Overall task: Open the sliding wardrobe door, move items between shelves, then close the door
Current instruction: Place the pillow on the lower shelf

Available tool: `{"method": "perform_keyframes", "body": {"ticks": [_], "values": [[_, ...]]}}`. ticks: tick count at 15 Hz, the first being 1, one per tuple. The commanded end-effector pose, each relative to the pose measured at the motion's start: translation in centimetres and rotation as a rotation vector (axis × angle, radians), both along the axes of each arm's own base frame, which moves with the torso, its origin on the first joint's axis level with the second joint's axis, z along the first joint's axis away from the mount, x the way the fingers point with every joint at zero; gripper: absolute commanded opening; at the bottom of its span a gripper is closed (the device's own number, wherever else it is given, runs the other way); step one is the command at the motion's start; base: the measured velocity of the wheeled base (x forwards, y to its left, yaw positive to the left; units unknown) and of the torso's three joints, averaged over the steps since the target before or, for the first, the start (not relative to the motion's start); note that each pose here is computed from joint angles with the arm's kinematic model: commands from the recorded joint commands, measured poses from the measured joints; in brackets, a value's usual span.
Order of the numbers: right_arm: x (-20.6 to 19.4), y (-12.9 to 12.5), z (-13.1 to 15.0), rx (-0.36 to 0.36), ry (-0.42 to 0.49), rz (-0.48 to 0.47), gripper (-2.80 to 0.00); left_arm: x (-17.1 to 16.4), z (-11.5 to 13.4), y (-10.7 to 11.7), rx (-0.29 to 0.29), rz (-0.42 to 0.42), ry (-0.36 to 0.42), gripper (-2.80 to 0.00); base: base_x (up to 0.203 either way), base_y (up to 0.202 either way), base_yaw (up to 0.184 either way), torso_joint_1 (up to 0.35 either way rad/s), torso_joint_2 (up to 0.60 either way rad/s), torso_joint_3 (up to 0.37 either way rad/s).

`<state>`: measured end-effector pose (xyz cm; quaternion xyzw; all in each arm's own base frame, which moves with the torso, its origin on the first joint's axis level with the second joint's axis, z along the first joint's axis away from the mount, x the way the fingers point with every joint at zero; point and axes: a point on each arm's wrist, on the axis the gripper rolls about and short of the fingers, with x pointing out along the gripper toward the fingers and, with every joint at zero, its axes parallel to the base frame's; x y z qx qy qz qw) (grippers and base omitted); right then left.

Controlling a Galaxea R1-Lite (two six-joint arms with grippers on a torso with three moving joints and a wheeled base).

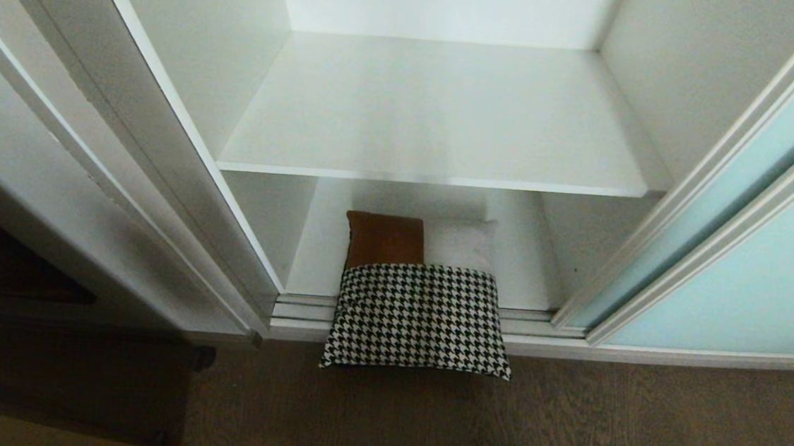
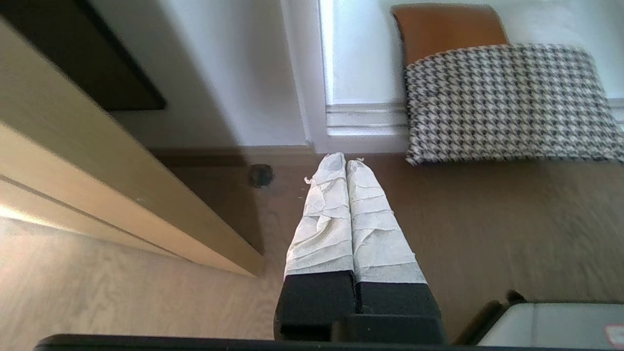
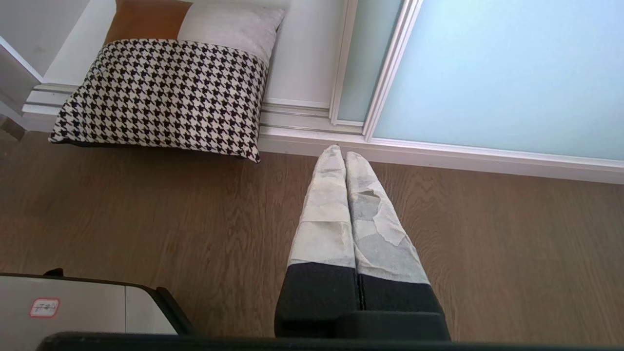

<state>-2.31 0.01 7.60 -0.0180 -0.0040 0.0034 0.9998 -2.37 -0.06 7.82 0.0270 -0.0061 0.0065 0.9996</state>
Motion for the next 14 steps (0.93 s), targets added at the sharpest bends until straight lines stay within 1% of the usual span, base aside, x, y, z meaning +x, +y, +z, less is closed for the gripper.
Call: {"method": "perform_keyframes", "body": {"ticks": [1, 7, 14], "values": [[0.02, 0.00, -0.08, 0.001, 0.005, 0.001, -2.80, 0.10, -0.27, 0.00, 0.004, -0.002, 0.014, -2.80, 0.000, 0.000, 0.000, 0.000, 0.00, 0.000], [0.02, 0.01, -0.10, -0.007, 0.006, 0.005, -2.80, 0.11, -0.28, 0.00, -0.004, -0.003, 0.013, -2.80, 0.000, 0.000, 0.000, 0.000, 0.00, 0.000], [0.02, 0.01, -0.10, -0.009, 0.006, 0.007, -2.80, 0.10, -0.28, -0.04, 0.023, -0.017, 0.016, -2.80, 0.000, 0.000, 0.000, 0.000, 0.00, 0.000]]}}
